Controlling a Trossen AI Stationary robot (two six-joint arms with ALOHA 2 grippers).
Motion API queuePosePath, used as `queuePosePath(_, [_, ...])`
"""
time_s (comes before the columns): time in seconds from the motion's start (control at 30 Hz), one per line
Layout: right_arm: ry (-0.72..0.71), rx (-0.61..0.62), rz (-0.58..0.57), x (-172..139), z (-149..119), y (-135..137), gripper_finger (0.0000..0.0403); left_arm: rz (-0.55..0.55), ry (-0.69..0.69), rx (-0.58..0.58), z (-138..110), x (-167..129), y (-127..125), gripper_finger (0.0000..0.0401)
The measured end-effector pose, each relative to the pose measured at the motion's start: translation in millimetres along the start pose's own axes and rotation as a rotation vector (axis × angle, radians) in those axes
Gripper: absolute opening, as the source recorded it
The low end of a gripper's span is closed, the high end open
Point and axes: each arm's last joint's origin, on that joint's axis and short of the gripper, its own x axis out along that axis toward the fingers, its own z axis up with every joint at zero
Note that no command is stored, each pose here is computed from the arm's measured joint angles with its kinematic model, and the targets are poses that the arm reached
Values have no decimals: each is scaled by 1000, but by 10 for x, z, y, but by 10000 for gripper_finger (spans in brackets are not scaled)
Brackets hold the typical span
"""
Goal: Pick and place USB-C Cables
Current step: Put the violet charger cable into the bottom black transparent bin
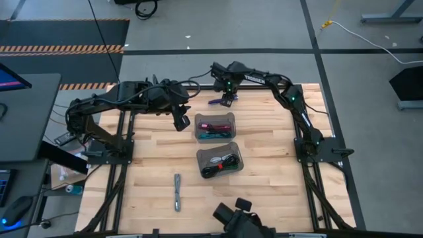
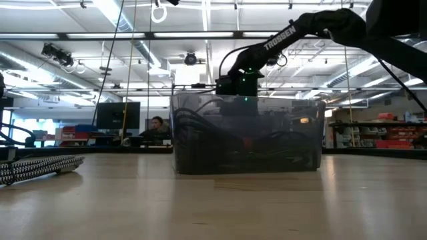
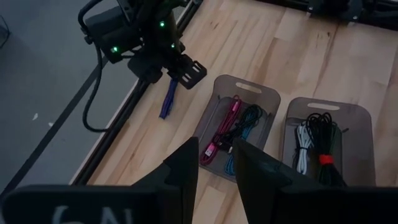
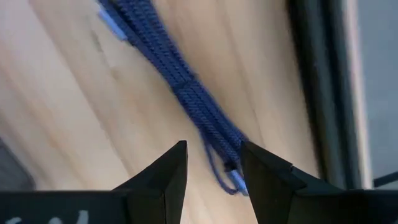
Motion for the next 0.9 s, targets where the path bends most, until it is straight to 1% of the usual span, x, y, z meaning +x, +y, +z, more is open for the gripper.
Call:
queuePosePath(0.2, [-10, 17, -1, 3, -18, -104, 156, -2, -7, -5, 7, 0, -2, 107])
queuePosePath(0.5, [-45, 43, 57, 39, -19, -178, 156, -2, -10, -8, 10, 0, -2, 107])
queuePosePath(0.57, [-18, 50, 78, 120, -31, -165, 156, -3, -10, -9, 10, 0, -2, 107])
queuePosePath(0.63, [34, 44, 91, 264, -44, -140, 156, -2, -10, -21, 10, 0, -2, 107])
queuePosePath(0.73, [63, 13, 74, 328, -37, -103, 156, -2, -9, -22, 10, 0, -2, 107])
queuePosePath(0.9, [63, -7, 71, 353, -24, -76, 156, -3, -9, -22, 10, 0, -2, 107])
